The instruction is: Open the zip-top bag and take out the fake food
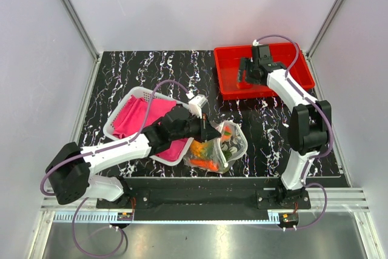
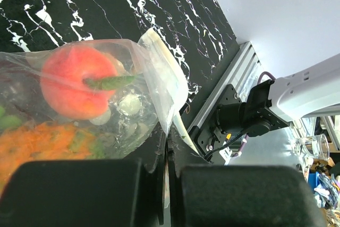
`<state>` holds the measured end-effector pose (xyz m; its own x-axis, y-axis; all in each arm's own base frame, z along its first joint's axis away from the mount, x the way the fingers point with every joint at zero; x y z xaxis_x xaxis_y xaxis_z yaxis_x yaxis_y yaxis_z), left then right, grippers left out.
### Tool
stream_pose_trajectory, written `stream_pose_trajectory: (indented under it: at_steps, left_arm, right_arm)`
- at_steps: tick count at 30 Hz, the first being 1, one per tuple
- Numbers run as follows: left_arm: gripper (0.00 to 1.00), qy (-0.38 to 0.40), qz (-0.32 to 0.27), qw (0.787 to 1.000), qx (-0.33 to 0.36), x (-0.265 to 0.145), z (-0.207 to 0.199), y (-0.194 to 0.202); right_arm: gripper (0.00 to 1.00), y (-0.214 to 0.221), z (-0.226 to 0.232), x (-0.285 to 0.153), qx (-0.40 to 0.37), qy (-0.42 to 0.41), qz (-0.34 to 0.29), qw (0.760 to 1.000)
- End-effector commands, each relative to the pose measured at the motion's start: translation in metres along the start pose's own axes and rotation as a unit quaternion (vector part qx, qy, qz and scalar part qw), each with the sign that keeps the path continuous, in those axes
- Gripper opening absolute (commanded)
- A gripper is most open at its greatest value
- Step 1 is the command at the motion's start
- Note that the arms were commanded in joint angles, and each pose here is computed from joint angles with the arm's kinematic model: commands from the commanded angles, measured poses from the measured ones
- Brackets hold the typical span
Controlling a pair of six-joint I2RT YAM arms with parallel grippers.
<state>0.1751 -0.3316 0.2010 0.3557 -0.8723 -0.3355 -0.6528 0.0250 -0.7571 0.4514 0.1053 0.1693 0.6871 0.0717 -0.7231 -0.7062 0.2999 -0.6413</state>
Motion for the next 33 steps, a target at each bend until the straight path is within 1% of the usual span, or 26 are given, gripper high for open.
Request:
stream_pose_trajectory:
  at_steps: [1,3,4,6,7,8,9,10,11,12,13,14,15,16,18,19,20,21,23,26,29,31,33]
  left_arm:
    - [0.0,0.035,-0.036,0.999,0.019,0.002,-0.016,-0.024]
    - [0.0,0.033,-0.035,0.999,0.017,0.003,-0.014,-0.023]
    - [0.0,0.032,-0.037,0.999,0.018,0.003,-0.014,-0.023]
    - [0.0,0.028,-0.039,0.999,0.017,0.003,-0.013,-0.024]
    - [0.0,0.024,-0.041,0.999,0.018,0.003,-0.012,-0.024]
    - [0.0,0.023,-0.045,0.999,0.018,0.002,-0.012,-0.026]
    - [0.0,0.021,-0.046,0.999,0.017,0.001,-0.012,-0.026]
    - [0.0,0.019,-0.049,0.998,0.016,0.001,-0.011,-0.026]
    - [0.0,0.017,-0.051,0.998,0.015,0.001,-0.011,-0.027]
    - [0.0,0.015,-0.051,0.998,0.013,0.0,-0.01,-0.027]
    - [0.0,0.01,-0.052,0.999,0.011,0.0,-0.008,-0.025]
    - [0.0,0.009,-0.056,0.998,0.01,-0.002,-0.009,-0.027]
    - [0.0,0.008,-0.057,0.998,0.009,-0.002,-0.008,-0.026]
    - [0.0,0.004,-0.058,0.998,0.007,-0.003,-0.007,-0.026]
    - [0.0,0.004,-0.06,0.998,0.007,-0.004,-0.008,-0.027]
    - [0.0,0.004,-0.059,0.998,0.005,-0.004,-0.008,-0.027]
    - [0.0,0.005,-0.059,0.998,0.005,-0.003,-0.009,-0.028]
    - [0.0,0.006,-0.061,0.998,0.004,-0.003,-0.01,-0.029]
    - [0.0,0.008,-0.062,0.998,0.003,-0.003,-0.011,-0.03]
    - [0.0,0.007,-0.057,0.998,0.001,-0.003,-0.011,-0.027]
    - [0.0,0.009,-0.054,0.999,-0.003,-0.001,-0.01,-0.025]
    - [0.0,0.018,-0.054,0.998,-0.007,0.001,-0.012,-0.025]
    - [0.0,0.025,-0.054,0.998,-0.009,0.005,-0.016,-0.027]
  right_arm:
    - [0.96,-0.026,0.013,-0.029,0.003,-0.038,-0.043,0.998]
    - [0.99,-0.015,0.01,-0.036,0.008,-0.04,-0.03,0.999]
    - [0.99,-0.016,0.01,-0.051,0.018,-0.045,-0.034,0.998]
    - [0.97,0.008,0.004,-0.063,0.044,-0.04,0.009,0.998]
    - [0.96,0.012,0.006,-0.084,0.056,-0.055,0.011,0.997]
    - [0.94,0.022,0.005,-0.095,0.072,-0.061,0.02,0.995]
    - [0.92,0.047,0.001,-0.099,0.076,-0.07,0.05,0.993]
    - [0.88,0.047,0.003,-0.126,0.082,-0.094,0.025,0.992]
    - [0.85,0.055,0.003,-0.137,0.091,-0.106,0.024,0.99]
    - [0.83,0.077,0.002,-0.144,0.089,-0.122,0.046,0.987]
    - [0.79,0.079,0.005,-0.171,0.087,-0.155,0.025,0.984]
    - [0.78,0.088,0.006,-0.181,0.094,-0.169,0.028,0.981]
    - [0.77,0.109,0.005,-0.184,0.094,-0.182,0.051,0.978]
    - [0.77,0.118,0.011,-0.204,0.088,-0.213,0.045,0.972]
    - [0.74,0.146,0.014,-0.211,0.093,-0.233,0.075,0.965]
    - [0.72,0.155,0.02,-0.224,0.087,-0.259,0.076,0.959]
    - [0.69,0.158,0.023,-0.227,0.101,-0.273,0.077,0.953]
    - [0.65,0.169,0.023,-0.226,0.106,-0.282,0.092,0.949]
    - [0.64,0.174,0.025,-0.23,0.122,-0.298,0.093,0.942]
    - [0.67,0.194,0.02,-0.214,0.135,-0.294,0.114,0.939]
    - [0.7,0.203,0.021,-0.198,0.14,-0.292,0.129,0.937]
    - [0.71,0.206,0.025,-0.192,0.147,-0.298,0.138,0.933]
    - [0.74,0.205,0.029,-0.185,0.169,-0.306,0.133,0.927]
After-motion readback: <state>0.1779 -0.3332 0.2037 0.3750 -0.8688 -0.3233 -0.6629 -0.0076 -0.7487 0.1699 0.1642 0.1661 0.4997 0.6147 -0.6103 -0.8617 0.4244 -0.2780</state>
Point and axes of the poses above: each gripper's point midway between its finger pads, its own x axis out along the fingers, its own z axis along the line the jaws close on, y = z × x, the point moved 4 cm from there along -x, back along the fingers, and after that the axes turned 9 degrees about x, right-handed, at the moved point
